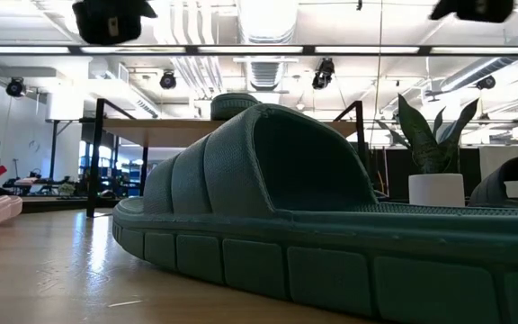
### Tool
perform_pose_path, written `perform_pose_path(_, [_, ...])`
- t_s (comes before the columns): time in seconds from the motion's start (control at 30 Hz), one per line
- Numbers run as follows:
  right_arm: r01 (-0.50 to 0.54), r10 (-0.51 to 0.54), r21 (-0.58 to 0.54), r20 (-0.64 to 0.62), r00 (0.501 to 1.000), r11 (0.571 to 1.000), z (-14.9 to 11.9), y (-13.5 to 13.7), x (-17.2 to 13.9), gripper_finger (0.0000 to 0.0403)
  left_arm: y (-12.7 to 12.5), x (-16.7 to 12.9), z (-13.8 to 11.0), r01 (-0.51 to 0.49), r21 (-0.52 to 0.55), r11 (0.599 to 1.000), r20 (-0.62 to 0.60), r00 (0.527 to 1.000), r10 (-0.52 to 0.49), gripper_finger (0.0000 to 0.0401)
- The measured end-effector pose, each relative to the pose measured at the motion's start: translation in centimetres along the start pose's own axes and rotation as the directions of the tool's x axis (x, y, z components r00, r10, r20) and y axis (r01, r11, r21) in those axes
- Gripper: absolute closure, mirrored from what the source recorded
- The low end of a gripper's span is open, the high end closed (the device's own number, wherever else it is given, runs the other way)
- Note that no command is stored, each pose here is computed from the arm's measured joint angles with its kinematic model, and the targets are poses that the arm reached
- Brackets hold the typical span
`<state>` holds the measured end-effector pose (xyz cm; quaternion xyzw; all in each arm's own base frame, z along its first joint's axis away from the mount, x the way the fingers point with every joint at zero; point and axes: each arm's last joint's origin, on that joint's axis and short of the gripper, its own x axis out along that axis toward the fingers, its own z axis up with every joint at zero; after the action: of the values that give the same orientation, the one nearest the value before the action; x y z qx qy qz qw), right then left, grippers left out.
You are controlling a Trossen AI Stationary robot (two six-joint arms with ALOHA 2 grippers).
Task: Pick and place slides into the shelf
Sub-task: Put the green slide on the shelf
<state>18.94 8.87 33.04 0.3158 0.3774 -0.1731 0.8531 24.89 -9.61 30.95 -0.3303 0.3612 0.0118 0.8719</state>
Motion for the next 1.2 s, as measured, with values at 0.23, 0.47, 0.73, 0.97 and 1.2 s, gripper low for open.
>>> perform_pose_path(0.23, [-0.108, 0.111, 0.25, 0.003, 0.994, 0.962, -3.8, 1.3, 1.0, 0.0208, -1.4, -0.2, -1.5, -0.026, -0.172, 0.985, 0.079, 0.996, 0.04, 0.0216])
perform_pose_path(0.47, [-0.316, 0.271, 0.537, 0.163, 0.949, 0.782, -7.7, 2.6, 3.9, 0.02, -0.8, -1.9, -2.8, -0.028, -0.252, 0.967, 0.156, 0.985, 0.069, 0.0216])
perform_pose_path(0.73, [-0.263, 0.219, 0.747, 0.16, 0.963, 0.611, -11.1, 5.1, 9.7, 0.02, 3.3, -3.6, -5.4, 0.006, -0.255, 0.967, 0.151, 0.988, 0.033, 0.0216])
perform_pose_path(0.97, [-0.228, 0.193, 0.825, 0.147, 0.97, 0.517, -12.2, 8.9, 12.7, 0.02, 6.9, -5.4, -7.6, 0.112, -0.264, 0.958, 0.203, 0.978, -0.058, 0.0216])
perform_pose_path(1.2, [-0.232, 0.161, 0.842, 0.174, 0.971, 0.487, -11.3, 12.3, 15.7, 0.02, 9.8, -6.2, -9.3, 0.161, -0.261, 0.952, 0.226, 0.969, -0.102, 0.0216])
